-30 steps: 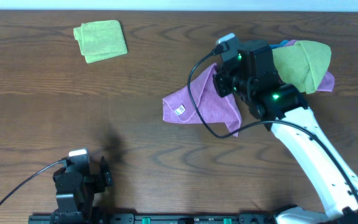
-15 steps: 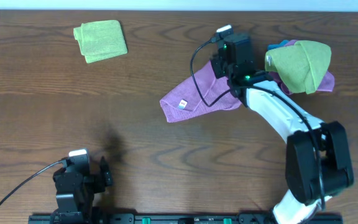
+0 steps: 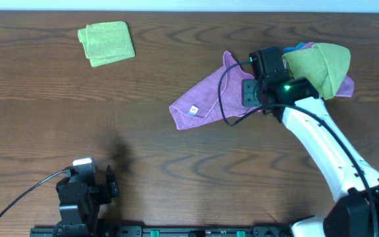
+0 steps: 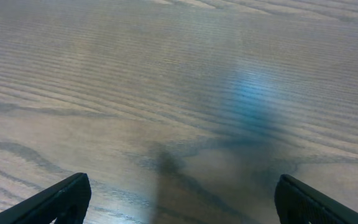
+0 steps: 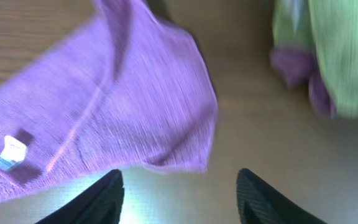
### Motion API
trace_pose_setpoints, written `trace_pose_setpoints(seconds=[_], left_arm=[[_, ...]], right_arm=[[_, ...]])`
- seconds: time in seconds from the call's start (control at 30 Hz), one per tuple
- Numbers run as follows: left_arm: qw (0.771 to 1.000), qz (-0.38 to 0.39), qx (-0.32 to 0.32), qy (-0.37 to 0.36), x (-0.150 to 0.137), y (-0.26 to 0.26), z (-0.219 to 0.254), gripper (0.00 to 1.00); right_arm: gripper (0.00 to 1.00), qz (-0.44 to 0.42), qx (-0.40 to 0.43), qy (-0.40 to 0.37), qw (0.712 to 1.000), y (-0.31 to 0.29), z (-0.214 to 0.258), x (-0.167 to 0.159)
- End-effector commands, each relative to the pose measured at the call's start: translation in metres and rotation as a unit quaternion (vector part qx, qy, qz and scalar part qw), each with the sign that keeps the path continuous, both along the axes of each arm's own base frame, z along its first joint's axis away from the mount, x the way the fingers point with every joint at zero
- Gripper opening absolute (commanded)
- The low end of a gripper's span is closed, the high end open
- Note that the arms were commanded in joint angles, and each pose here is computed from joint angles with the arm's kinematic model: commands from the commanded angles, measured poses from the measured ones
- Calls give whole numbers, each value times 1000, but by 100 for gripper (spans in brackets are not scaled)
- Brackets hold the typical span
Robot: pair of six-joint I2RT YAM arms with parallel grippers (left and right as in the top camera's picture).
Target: Fold the cloth
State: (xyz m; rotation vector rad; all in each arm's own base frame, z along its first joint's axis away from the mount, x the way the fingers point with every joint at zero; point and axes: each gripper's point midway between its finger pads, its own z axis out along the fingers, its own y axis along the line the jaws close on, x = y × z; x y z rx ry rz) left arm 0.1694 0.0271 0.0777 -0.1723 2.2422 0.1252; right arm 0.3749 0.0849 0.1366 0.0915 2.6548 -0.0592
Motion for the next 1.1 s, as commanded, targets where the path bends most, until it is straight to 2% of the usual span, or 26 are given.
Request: trace_pose_setpoints(seconds=[0.0, 0.37, 0.67, 0.73, 0.8, 0.83, 0.87, 1.07], left_arm=[[999, 0, 7, 37, -11, 1, -15, 96], [999, 0, 7, 37, -11, 1, -15, 95], [999, 0, 7, 36, -11, 1, -15, 95], [999, 0, 7, 36, -11, 1, -15, 95], [999, 0, 7, 37, -11, 1, -15, 95], [999, 0, 7, 37, -11, 1, -15, 95], [999, 0, 7, 37, -11, 1, -15, 95], [999, 0, 7, 37, -11, 1, -15, 95]], right_arm=[[56, -93, 34, 32, 995, -14, -23, -7], [54, -132, 78, 109, 982, -11, -91, -2], [50, -159, 78, 142, 974, -14, -122, -4], [43, -161, 76, 140, 974, -16, -124, -2], [24, -158, 78, 134, 975, -15, -124, 2], [8, -150, 77, 130, 977, -15, -123, 4], [1, -143, 76, 128, 978, -14, -121, 5], [1, -49, 74, 67, 994, 2, -61, 10]])
